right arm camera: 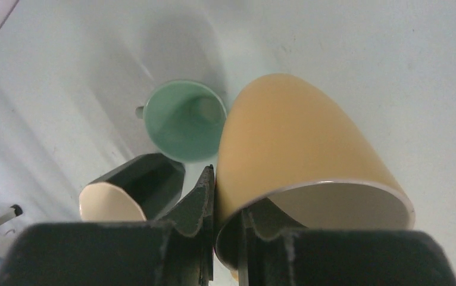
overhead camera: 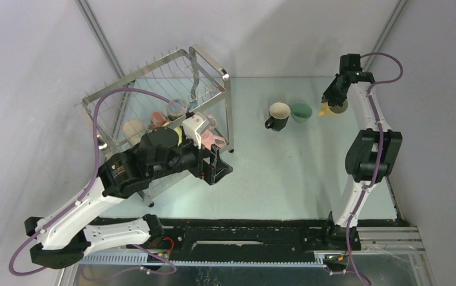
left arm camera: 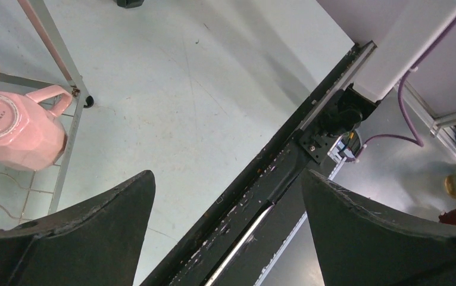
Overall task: Unload the cups from the dish rack
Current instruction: Place the cup at the center of the board.
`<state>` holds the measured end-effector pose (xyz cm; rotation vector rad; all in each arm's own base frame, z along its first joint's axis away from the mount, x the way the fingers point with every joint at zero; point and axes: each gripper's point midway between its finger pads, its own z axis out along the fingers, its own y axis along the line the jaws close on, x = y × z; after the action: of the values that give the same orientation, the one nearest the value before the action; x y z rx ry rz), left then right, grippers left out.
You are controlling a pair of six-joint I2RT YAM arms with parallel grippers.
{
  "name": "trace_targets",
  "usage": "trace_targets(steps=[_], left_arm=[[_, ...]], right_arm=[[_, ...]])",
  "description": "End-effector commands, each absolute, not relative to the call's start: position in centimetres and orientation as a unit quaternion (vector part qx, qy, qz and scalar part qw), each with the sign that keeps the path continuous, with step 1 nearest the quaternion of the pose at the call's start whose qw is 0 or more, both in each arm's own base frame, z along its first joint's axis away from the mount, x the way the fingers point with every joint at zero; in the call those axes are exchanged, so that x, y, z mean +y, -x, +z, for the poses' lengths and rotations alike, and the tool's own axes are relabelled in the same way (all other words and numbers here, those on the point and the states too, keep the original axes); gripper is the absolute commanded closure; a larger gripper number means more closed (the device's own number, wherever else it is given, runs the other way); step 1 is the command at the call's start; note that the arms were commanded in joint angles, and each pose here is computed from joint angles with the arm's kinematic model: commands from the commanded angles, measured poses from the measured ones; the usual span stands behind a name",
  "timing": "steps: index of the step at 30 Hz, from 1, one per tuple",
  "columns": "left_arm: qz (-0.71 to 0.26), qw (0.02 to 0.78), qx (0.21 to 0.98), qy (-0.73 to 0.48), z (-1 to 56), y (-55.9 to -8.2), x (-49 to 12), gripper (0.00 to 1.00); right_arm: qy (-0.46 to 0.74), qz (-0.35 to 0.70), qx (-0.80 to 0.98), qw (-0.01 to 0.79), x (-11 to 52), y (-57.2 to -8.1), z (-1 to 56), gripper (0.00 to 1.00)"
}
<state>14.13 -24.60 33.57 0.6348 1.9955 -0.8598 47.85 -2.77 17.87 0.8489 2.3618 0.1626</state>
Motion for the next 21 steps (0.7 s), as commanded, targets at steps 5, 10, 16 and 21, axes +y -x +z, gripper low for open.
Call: trace_targets(steps=[5, 10, 16, 21], left_arm=[[-0.358, 0.435, 0.777, -0.281, 35.4, -13.1, -24.0, 0.00], [-0.360, 0.432, 0.777, -0.282, 35.2, -12.9, -24.1, 0.00], [-0.358, 0.428, 0.780, -0.282, 34.8, -12.8, -24.0, 0.00], [-0.358, 0.426, 0.781, -0.283, 34.7, -12.8, -24.0, 0.00]], right_arm=[[-0.298, 0.024, 0.903, 0.309, -3.9, -50.8, 17.7, 1.00], [-0.297, 0.015, 0.913, 0.280, -4.0, -51.3, 15.1, 1.00], [-0.298, 0.007, 0.920, 0.254, -3.9, -51.9, 12.9, 1.00], [-0.306, -0.007, 0.921, 0.240, -4.3, -52.1, 11.6, 1.00]])
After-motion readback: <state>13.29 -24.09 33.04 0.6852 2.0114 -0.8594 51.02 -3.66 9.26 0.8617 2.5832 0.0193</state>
